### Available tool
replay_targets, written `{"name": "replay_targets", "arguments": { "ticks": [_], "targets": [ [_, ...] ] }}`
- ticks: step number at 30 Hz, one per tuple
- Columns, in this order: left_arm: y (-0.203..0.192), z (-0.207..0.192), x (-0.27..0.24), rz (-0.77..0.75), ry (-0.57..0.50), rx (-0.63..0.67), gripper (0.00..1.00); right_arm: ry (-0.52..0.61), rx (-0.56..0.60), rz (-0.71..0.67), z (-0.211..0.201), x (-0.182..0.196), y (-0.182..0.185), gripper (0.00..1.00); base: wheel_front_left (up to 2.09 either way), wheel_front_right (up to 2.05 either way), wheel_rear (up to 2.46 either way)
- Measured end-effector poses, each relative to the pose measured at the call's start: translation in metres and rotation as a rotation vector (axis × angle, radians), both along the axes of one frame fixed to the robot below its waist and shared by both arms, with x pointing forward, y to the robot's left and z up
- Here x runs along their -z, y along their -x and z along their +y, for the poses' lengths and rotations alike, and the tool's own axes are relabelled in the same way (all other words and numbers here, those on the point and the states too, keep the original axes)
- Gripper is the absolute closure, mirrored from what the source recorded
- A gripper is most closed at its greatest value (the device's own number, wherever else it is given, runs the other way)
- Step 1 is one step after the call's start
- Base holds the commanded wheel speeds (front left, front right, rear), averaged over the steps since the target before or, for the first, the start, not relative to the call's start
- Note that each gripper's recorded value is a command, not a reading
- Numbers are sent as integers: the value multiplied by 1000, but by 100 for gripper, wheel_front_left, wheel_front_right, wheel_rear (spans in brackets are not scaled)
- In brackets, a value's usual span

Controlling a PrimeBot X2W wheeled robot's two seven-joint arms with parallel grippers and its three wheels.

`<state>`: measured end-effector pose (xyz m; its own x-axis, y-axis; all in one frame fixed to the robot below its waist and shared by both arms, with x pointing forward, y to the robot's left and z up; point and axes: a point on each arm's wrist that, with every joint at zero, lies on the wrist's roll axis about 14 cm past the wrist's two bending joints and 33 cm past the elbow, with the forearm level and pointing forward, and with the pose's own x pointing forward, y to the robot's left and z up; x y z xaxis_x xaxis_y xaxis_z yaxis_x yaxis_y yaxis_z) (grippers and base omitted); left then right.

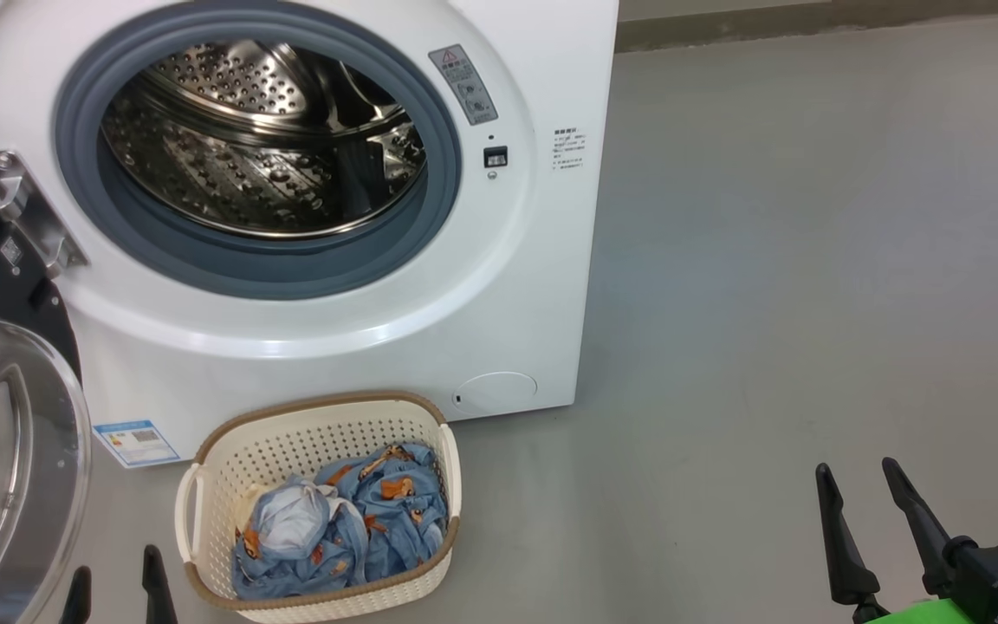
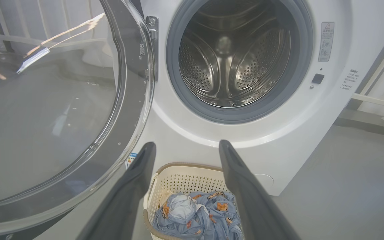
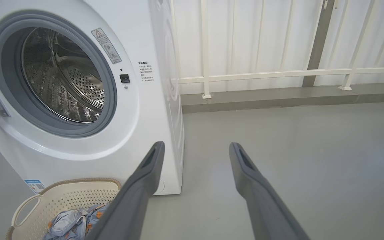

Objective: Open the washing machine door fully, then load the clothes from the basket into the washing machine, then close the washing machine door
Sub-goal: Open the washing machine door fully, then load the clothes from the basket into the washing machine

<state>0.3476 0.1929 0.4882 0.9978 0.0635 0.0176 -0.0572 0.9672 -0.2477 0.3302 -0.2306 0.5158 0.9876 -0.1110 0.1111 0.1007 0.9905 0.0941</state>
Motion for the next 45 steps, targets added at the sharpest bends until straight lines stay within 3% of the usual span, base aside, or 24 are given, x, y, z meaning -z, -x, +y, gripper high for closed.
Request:
{"name": "replay_targets", "arguments": {
  "ticks": [45],
  "targets": [
    [33, 18, 9, 31, 12, -56, 0, 10, -47, 0, 13, 0, -6, 0, 0, 0, 0]
  ]
}}
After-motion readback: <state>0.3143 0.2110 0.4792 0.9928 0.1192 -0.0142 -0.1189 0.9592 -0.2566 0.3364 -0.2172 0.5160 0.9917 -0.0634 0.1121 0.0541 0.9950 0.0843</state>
